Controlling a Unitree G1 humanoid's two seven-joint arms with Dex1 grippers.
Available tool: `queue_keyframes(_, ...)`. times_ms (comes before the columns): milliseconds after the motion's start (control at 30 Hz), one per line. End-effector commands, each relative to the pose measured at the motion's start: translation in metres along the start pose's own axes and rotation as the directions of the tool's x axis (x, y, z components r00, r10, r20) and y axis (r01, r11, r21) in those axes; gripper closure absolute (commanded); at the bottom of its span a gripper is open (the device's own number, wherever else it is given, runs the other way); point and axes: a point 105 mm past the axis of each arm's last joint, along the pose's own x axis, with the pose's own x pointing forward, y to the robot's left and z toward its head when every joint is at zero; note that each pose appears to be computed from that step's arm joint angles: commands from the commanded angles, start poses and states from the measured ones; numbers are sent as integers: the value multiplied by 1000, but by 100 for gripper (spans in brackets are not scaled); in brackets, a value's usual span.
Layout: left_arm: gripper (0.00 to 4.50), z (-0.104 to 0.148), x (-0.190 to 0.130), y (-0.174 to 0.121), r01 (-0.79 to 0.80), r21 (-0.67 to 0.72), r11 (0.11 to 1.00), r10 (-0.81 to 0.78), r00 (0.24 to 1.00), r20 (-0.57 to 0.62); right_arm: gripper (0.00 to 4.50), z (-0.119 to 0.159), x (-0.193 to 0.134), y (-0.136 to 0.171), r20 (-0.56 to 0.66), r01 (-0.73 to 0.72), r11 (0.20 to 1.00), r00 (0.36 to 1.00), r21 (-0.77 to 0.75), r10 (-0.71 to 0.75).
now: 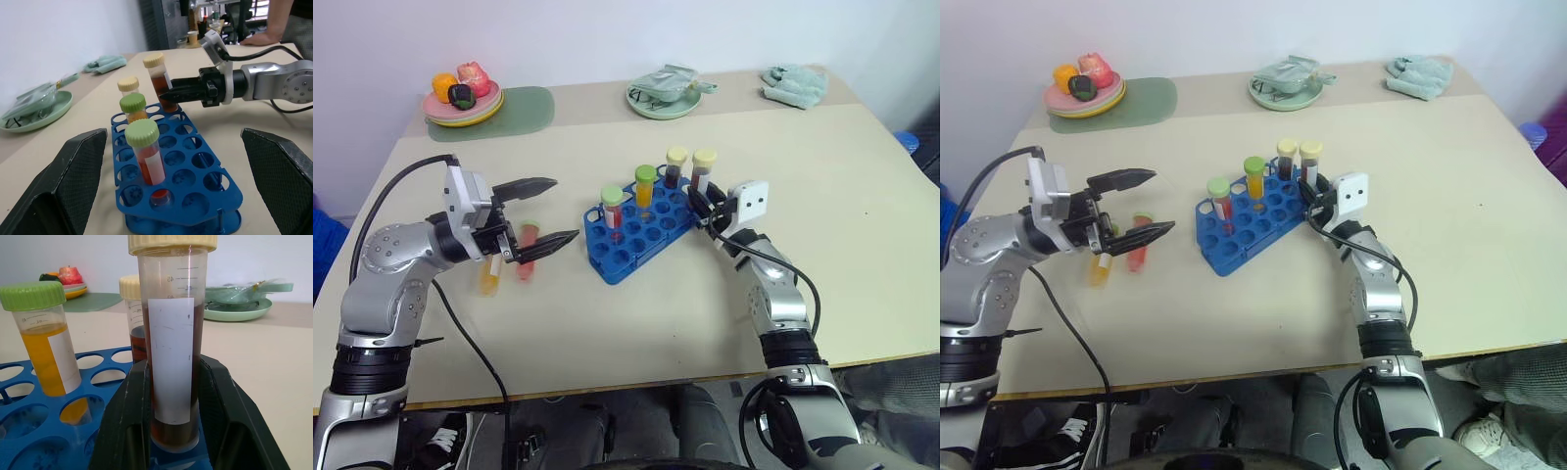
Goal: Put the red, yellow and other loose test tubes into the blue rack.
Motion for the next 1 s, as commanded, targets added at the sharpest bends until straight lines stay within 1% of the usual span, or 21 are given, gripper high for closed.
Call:
queue_keyframes(33, 0, 12, -5, 2, -17, 45, 999, 16, 1000, 12, 193, 12, 0, 8, 54, -45, 998, 998, 32, 44)
queue_keyframes(133, 0, 12, -4, 3, -19, 44, 999, 18, 1000, 13, 44, 17, 0, 4, 55, -38, 999, 998, -3, 38)
queue_keyframes(167, 0, 11, -3, 2, -20, 44, 999, 19, 1000, 12, 4, 18, 0, 3, 56, -41, 999, 998, -15, 42)
queue_keyframes(300, 0, 10, -3, 2, -24, 43, 999, 24, 1000, 7, 4, 23, -5, -3, 49, -64, 997, 997, -45, 66)
queue_keyframes(433, 0, 8, -5, 4, -43, 41, 998, 43, 999, -3, 4, 36, -12, -4, 53, -125, 987, 990, -101, 131)
queue_keyframes(500, 0, 6, -8, 6, -60, 35, 998, 61, 998, -31, 4, 39, -21, -5, 15, -196, 972, 980, -131, 200)
queue_keyframes(567, 0, 6, -12, 7, -73, 27, 997, 74, 996, -42, 4, 44, -34, -10, -26, -263, 958, 965, -116, 262)
queue_keyframes(633, 0, 6, -17, 8, -91, 30, 995, 93, 994, -59, 4, 50, -48, -16, -81, -330, 934, 943, -134, 321)
queue_keyframes(700, 0, 6, -22, 11, -116, 32, 993, 119, 989, -84, 4, 58, -62, -21, -147, -410, 903, 908, -131, 392)
queue_keyframes(767, 0, 8, -27, 13, -143, 44, 989, 147, 984, -100, 4, 73, -70, -26, -188, -465, 874, 879, -142, 438)
queue_keyframes(833, 0, 7, -34, 17, -172, 37, 984, 176, 974, -143, 4, 91, -77, -22, -214, -547, 828, 829, -124, 516)
queue_keyframes(900, 0, 5, -42, 21, -205, 30, 978, 207, 958, -197, 4, 104, -84, -12, -248, -631, 766, 767, -121, 592)
queue_keyframes(933, 0, 8, -45, 23, -224, 54, 973, 230, 953, -196, 4, 109, -89, -5, -279, -684, 720, 718, -116, 637)
queue_keyframes(967, 0, 11, -47, 24, -236, 69, 969, 245, 950, -194, 4, 111, -92, 0, -300, -718, 688, 683, -107, 666)
queue_keyframes(1000, 0, 16, -49, 28, -290, 11, 957, 287, 941, -178, 4, 115, -94, 5, -308, -744, 659, 656, -110, 689)
